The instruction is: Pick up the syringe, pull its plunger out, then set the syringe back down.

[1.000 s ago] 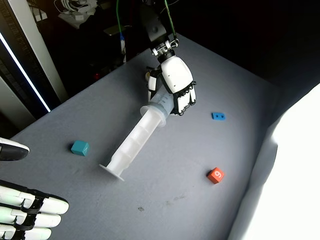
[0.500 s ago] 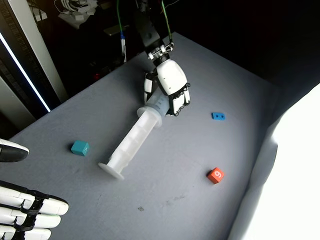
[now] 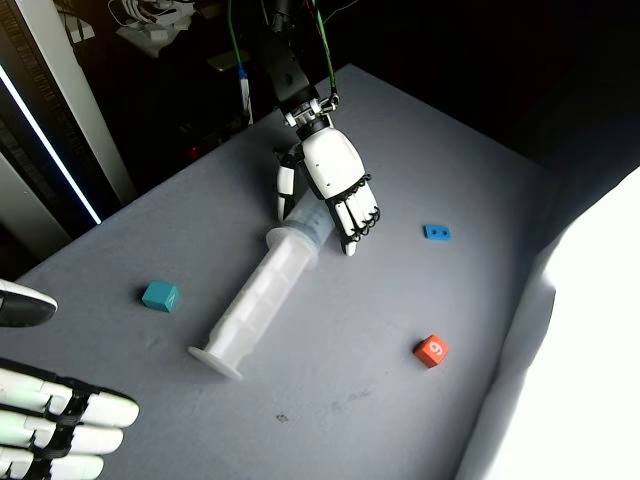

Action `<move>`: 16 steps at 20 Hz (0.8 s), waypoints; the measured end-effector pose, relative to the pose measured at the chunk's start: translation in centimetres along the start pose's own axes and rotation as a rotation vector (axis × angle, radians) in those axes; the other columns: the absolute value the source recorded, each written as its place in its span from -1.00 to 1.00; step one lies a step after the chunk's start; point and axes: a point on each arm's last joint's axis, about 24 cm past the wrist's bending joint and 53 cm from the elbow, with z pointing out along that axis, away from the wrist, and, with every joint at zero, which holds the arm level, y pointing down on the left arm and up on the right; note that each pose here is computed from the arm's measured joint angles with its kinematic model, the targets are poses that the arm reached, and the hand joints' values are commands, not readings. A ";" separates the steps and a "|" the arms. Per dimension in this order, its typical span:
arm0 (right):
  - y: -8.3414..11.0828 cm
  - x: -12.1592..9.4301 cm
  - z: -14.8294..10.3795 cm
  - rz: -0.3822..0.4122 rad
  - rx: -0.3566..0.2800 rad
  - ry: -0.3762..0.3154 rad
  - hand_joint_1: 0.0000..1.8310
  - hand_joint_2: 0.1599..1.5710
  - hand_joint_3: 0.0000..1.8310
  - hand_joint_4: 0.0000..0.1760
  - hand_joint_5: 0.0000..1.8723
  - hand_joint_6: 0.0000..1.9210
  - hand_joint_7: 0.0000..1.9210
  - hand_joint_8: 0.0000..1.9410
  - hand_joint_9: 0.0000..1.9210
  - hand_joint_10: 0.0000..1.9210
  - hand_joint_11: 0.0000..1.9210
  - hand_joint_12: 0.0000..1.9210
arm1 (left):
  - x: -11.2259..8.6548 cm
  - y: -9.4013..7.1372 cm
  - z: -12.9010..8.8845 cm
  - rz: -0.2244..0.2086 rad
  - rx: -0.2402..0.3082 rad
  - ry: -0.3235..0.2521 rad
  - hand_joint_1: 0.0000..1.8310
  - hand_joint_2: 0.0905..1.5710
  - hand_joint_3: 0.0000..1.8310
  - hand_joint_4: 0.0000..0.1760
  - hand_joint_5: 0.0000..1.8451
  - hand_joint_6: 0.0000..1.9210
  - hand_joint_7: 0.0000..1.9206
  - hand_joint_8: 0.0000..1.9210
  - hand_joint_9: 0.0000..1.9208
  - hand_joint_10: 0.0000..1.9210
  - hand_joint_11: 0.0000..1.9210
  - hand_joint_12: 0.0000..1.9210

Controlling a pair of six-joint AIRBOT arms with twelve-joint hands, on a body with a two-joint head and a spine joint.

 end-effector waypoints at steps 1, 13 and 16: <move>0.0 0.0 0.0 0.000 0.000 0.000 0.00 0.29 -1.00 -1.00 -0.83 -1.00 -0.77 -1.00 -0.76 -0.99 -1.00 -0.38 | 0.0 0.0 0.0 0.000 0.000 0.000 0.03 -0.01 -1.00 -1.00 -1.00 -0.15 -1.00 0.05 -1.00 0.14 -1.00 0.07; 0.0 0.0 0.0 0.000 0.000 0.000 0.01 0.28 -1.00 -1.00 -0.86 -1.00 -0.78 -1.00 -0.77 -0.99 -1.00 -0.39 | -3.2 -6.0 -0.6 0.055 0.099 -0.034 -0.04 0.06 -0.99 -1.00 -1.00 -0.22 -1.00 0.07 -1.00 0.14 -1.00 0.03; 0.1 0.1 0.0 0.001 -0.002 0.001 -0.03 0.29 -1.00 -1.00 -0.83 -0.99 -0.76 -0.99 -0.75 -0.99 -1.00 -0.34 | -5.2 -8.5 -1.1 0.088 0.150 -0.052 -0.06 0.09 -0.99 -1.00 -1.00 -0.21 -1.00 0.04 -1.00 0.10 -1.00 -0.04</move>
